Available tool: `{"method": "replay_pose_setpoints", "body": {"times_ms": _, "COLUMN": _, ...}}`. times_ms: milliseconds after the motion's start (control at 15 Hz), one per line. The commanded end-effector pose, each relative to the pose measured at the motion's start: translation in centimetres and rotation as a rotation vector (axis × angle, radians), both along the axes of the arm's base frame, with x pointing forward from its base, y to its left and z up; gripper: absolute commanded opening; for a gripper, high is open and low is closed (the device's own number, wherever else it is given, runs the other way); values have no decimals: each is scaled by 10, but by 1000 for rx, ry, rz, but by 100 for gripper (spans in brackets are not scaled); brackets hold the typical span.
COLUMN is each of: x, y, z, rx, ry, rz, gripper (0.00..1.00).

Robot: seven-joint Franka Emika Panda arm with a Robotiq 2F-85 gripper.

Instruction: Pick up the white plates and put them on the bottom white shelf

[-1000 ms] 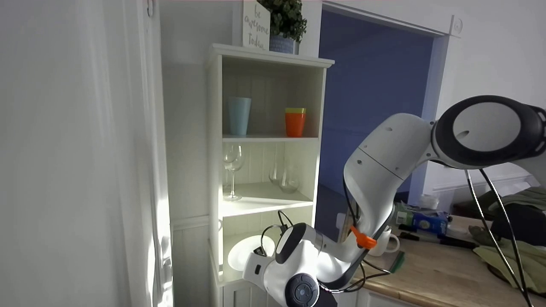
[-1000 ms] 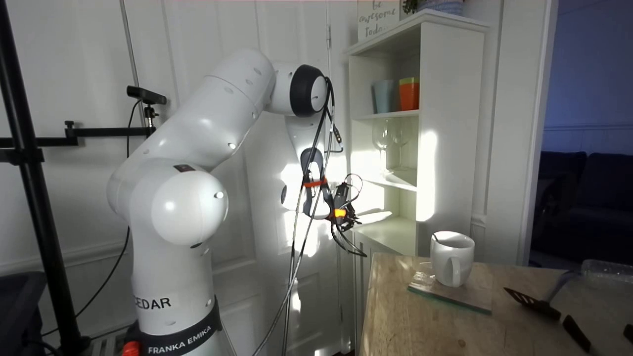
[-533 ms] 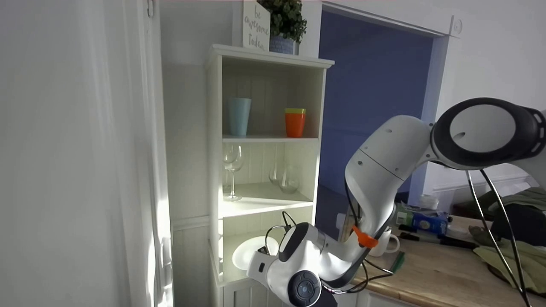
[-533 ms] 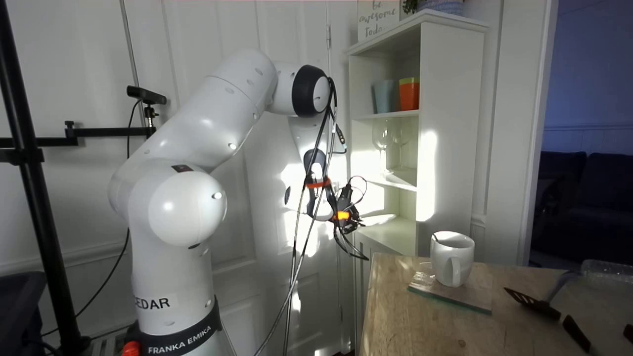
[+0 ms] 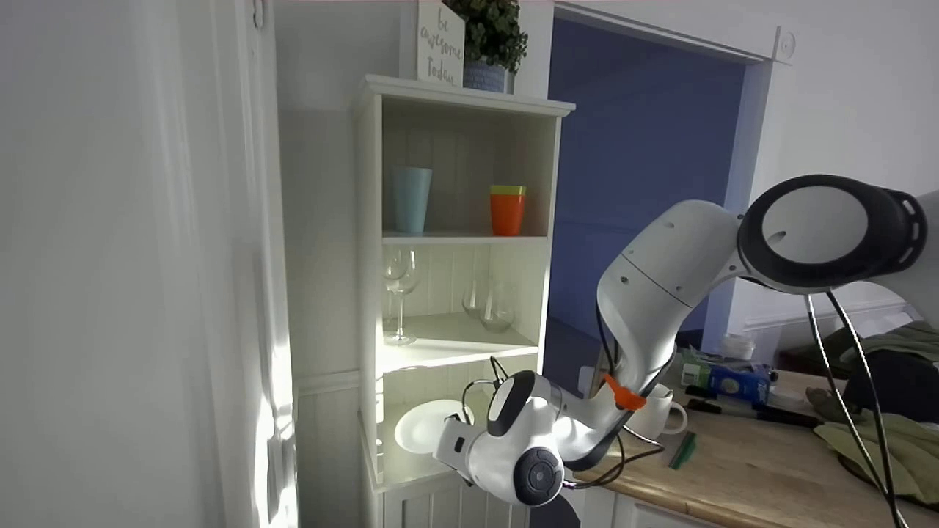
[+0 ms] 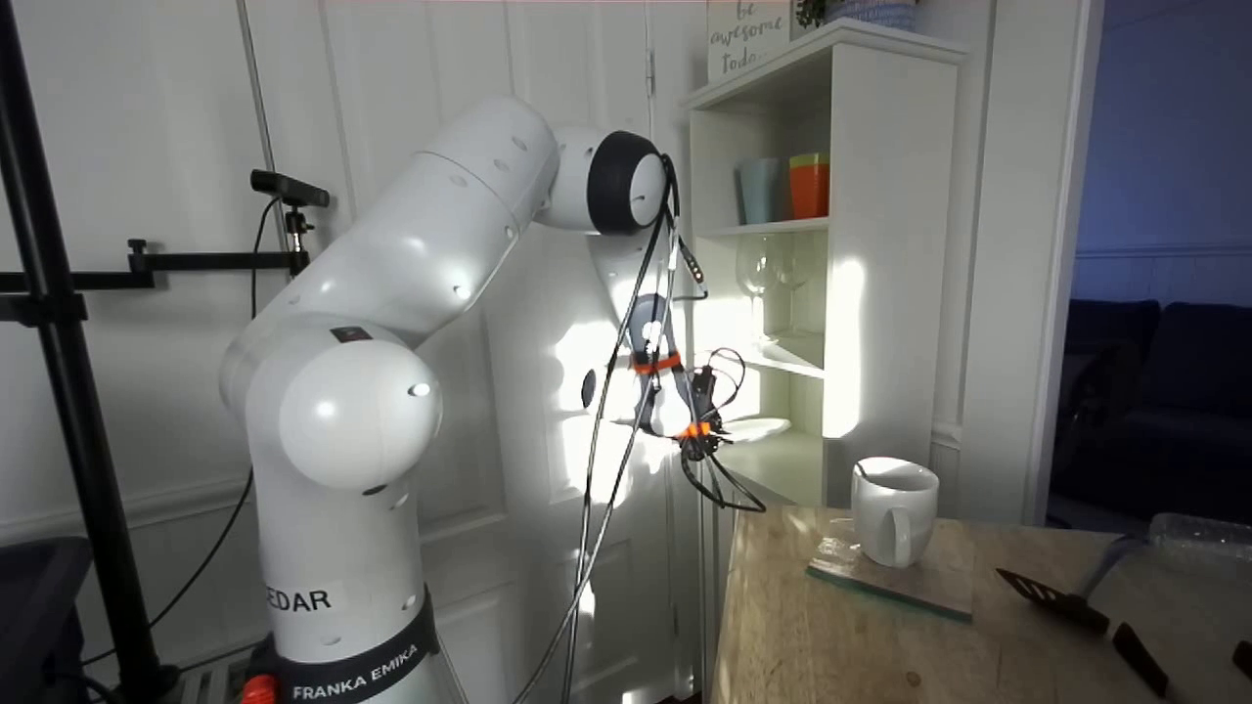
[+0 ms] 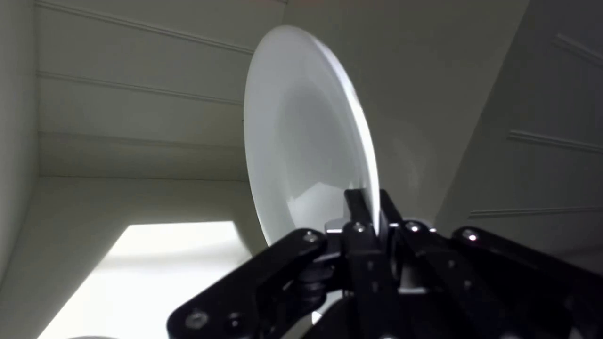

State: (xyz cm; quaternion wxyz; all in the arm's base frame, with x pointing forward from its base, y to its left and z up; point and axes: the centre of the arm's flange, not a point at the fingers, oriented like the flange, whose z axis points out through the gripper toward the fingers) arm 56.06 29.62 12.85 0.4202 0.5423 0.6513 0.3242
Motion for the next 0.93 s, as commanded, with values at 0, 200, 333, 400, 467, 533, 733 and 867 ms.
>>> {"method": "replay_pose_setpoints", "body": {"times_ms": 0, "x": 19, "y": -3, "z": -4, "rx": 50, "ry": 3, "rz": 45, "gripper": 2}}
{"method": "replay_pose_setpoints", "body": {"times_ms": 200, "x": 28, "y": -8, "z": -9, "rx": 77, "ry": 12, "rz": 54, "gripper": 2}}
{"method": "replay_pose_setpoints", "body": {"times_ms": 333, "x": 32, "y": -9, "z": -11, "rx": 98, "ry": 17, "rz": 63, "gripper": 2}}
{"method": "replay_pose_setpoints", "body": {"times_ms": 400, "x": 34, "y": -9, "z": -11, "rx": 107, "ry": 20, "rz": 68, "gripper": 2}}
{"method": "replay_pose_setpoints", "body": {"times_ms": 467, "x": 36, "y": -9, "z": -12, "rx": 121, "ry": 31, "rz": 72, "gripper": 2}}
{"method": "replay_pose_setpoints", "body": {"times_ms": 533, "x": 39, "y": -10, "z": -13, "rx": 128, "ry": 39, "rz": 73, "gripper": 2}}
{"method": "replay_pose_setpoints", "body": {"times_ms": 733, "x": 47, "y": -12, "z": -16, "rx": 139, "ry": 41, "rz": 71, "gripper": 2}}
{"method": "replay_pose_setpoints", "body": {"times_ms": 867, "x": 52, "y": -13, "z": -20, "rx": 141, "ry": 50, "rz": 71, "gripper": 2}}
